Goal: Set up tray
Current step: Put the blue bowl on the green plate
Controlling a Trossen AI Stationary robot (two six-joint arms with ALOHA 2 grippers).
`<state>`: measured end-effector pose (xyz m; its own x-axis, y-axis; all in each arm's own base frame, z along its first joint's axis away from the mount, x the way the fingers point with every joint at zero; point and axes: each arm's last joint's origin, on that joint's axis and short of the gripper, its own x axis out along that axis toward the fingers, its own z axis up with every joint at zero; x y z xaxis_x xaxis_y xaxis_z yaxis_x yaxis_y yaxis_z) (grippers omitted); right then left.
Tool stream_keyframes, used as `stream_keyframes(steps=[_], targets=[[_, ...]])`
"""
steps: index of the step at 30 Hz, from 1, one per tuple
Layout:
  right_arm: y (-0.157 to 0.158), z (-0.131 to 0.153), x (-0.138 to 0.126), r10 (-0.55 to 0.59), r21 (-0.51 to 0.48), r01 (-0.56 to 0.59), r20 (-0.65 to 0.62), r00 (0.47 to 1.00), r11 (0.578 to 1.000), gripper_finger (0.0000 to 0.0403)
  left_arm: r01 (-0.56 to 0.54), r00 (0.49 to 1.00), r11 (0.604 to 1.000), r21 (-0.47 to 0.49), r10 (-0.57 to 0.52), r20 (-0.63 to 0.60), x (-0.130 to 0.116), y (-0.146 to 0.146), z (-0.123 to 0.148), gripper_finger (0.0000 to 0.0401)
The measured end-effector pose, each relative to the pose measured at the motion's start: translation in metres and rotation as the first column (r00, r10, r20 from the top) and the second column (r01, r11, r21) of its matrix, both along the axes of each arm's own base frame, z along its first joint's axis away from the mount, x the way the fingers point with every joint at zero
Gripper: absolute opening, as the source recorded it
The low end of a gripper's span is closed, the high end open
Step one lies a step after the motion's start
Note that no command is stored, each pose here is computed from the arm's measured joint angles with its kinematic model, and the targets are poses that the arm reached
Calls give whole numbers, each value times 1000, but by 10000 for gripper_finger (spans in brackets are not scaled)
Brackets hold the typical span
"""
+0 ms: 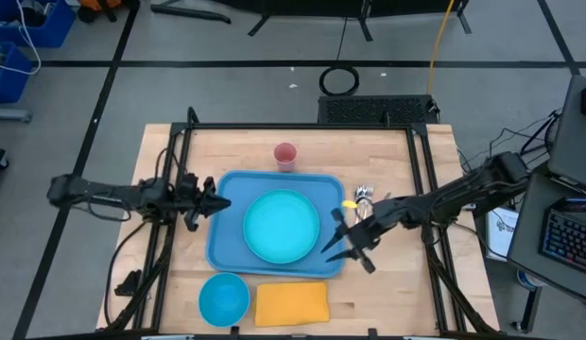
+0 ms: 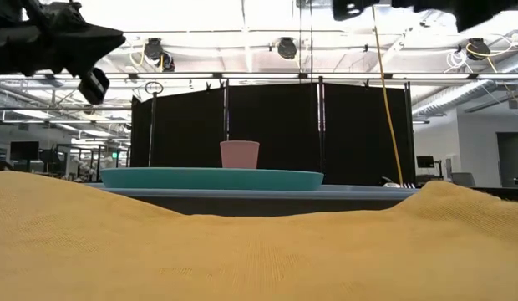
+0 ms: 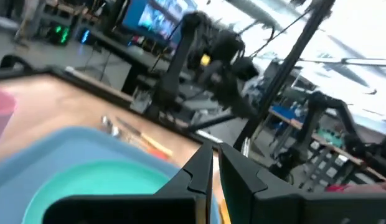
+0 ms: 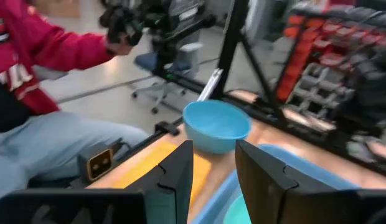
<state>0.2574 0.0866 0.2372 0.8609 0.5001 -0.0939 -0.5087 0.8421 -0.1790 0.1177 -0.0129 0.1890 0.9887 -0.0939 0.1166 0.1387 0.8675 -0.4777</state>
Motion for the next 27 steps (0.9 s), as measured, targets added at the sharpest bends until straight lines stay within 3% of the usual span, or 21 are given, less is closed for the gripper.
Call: stream_keyframes(steps=[5,10,18,23,27], targets=[[-6,3,-11,-26,42,24,34,999,999,110,-33,987,999,26,36,-155,3,-18,6,30],[-6,6,-12,-28,57,26,35,999,998,110,-53,941,995,87,79,-330,9,-40,22,30],[-6,5,-12,-28,68,27,19,999,997,110,111,856,980,167,-9,-517,26,-93,37,30],[-6,4,-12,-30,79,29,4,1000,996,110,255,790,955,150,-117,-602,37,-127,37,30],[-6,4,-12,-30,80,30,6,1000,996,110,254,786,960,118,-134,-603,49,-146,30,31]])
